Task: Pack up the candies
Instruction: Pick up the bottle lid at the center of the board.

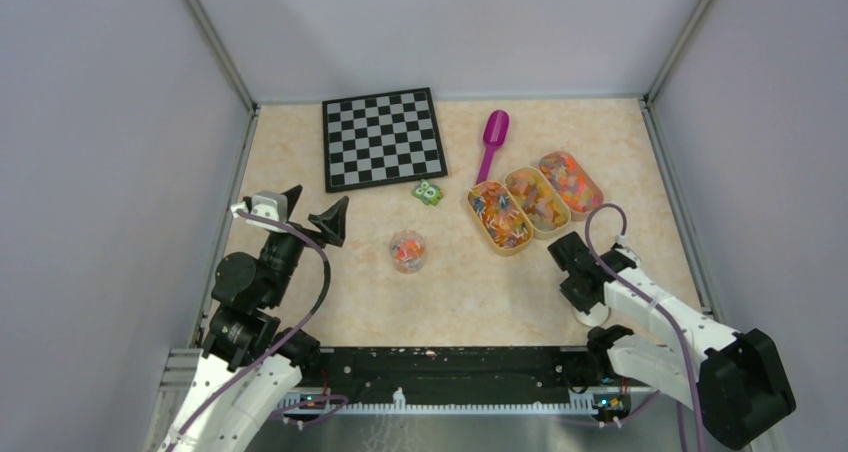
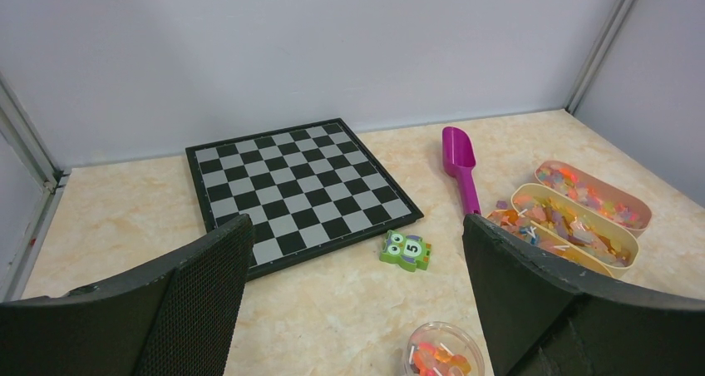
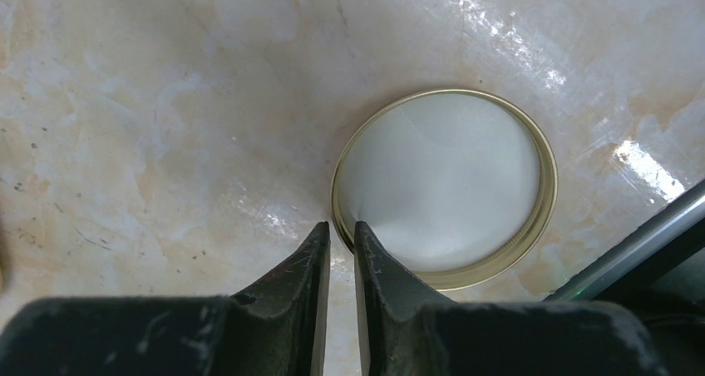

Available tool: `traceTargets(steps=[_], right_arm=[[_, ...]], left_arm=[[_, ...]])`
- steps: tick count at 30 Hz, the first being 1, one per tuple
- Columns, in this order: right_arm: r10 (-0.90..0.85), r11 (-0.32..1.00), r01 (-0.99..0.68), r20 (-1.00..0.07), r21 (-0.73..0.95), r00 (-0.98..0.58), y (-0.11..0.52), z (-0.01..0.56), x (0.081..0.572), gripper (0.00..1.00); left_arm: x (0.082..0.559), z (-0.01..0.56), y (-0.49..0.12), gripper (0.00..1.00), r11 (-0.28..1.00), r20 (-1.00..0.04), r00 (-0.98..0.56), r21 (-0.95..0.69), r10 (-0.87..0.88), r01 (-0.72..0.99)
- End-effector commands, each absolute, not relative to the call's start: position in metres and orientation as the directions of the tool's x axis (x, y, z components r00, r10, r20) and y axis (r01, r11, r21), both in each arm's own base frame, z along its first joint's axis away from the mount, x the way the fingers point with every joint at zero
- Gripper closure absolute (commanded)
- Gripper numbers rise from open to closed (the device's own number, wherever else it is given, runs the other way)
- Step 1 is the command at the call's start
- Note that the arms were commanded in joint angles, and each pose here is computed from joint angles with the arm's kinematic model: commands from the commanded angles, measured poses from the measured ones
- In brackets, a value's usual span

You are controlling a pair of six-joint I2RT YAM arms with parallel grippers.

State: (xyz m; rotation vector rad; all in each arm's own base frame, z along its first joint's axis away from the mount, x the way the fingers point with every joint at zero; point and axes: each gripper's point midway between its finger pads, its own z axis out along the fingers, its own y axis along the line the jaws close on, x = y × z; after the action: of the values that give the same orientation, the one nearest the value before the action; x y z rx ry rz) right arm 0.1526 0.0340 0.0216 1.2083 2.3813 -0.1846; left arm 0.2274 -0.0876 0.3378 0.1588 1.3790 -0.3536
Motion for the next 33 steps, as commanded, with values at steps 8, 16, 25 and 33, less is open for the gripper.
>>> traceTargets(steps=[8,16,25,33], right_arm=[[0.734,0.594,0.798,-0.471,0.097,-0.489,0.030,0.018,0.152,0.90],[0.700,0.657,0.733,-0.504,0.176,-0.506,0.037,0.042,0.170,1.00],[0.601,0.792,0.328,-0.559,0.516,-0.572,0.096,0.125,0.208,1.00],[0.517,0.628,-0.251,-0.636,0.737,-0.573,0.167,0.220,0.198,1.00]], left_arm=[[0.229,0.345,-0.091,0.01,0.931,-0.970,0.175,-0.098,-0.168,0.351],[0.235,0.340,-0.084,0.01,0.945,-0.969,0.171,-0.118,-0.176,0.305],[0.240,0.331,-0.098,0.01,0.927,-0.971,0.151,-0.119,-0.183,0.357],[0.246,0.307,-0.138,0.01,0.849,-0.984,0.050,-0.120,-0.170,0.515]])
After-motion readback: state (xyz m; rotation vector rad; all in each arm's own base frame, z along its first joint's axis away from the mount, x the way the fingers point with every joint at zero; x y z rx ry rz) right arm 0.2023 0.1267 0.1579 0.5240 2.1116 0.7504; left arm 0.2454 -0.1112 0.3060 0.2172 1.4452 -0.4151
